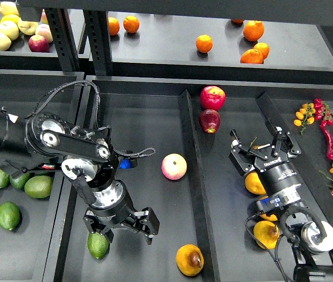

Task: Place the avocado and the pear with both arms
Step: 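Lower the left gripper over the green avocado on the tray floor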

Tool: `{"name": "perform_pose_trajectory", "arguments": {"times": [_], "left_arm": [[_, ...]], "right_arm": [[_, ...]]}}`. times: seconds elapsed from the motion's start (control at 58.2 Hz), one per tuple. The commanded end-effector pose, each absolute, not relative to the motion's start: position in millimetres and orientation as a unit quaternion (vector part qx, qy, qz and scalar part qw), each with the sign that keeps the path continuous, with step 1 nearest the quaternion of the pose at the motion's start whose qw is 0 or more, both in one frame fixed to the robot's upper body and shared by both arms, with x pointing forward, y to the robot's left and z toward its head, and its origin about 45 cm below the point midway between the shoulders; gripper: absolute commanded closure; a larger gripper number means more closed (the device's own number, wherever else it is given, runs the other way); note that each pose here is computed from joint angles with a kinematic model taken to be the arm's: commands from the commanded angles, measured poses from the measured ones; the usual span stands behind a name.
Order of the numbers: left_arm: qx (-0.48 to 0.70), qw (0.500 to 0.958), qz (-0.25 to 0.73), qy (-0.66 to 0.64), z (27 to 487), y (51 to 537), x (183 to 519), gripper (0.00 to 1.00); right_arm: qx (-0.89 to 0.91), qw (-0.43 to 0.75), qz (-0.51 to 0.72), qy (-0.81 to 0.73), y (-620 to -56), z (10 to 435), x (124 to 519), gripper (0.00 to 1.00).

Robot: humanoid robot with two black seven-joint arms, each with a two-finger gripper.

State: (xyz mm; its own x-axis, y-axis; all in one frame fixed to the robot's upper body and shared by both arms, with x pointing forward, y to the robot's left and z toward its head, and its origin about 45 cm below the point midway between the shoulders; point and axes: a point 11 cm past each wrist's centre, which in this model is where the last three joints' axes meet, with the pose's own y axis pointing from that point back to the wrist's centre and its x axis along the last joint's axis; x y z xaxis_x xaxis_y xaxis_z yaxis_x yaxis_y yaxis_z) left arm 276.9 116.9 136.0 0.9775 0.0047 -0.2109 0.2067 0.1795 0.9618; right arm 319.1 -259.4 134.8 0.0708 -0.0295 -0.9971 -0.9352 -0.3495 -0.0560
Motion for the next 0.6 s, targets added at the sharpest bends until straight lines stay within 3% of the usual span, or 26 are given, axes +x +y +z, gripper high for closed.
{"name": "perform_pose_trajectory", "arguments": {"times": [0.0,0.584], "left_arm": [[0.656,0.747,-0.055,0.092,123,134,279,0.0],[0.666,0.738,-0.028,0.108,78,130,273,0.01]], "right_arm": [[-0.607,0.409,0.553,0.397,-260,135,318,0.01],[-0.607,0.414,0.549,0.398,-263,137,318,0.01]]}}
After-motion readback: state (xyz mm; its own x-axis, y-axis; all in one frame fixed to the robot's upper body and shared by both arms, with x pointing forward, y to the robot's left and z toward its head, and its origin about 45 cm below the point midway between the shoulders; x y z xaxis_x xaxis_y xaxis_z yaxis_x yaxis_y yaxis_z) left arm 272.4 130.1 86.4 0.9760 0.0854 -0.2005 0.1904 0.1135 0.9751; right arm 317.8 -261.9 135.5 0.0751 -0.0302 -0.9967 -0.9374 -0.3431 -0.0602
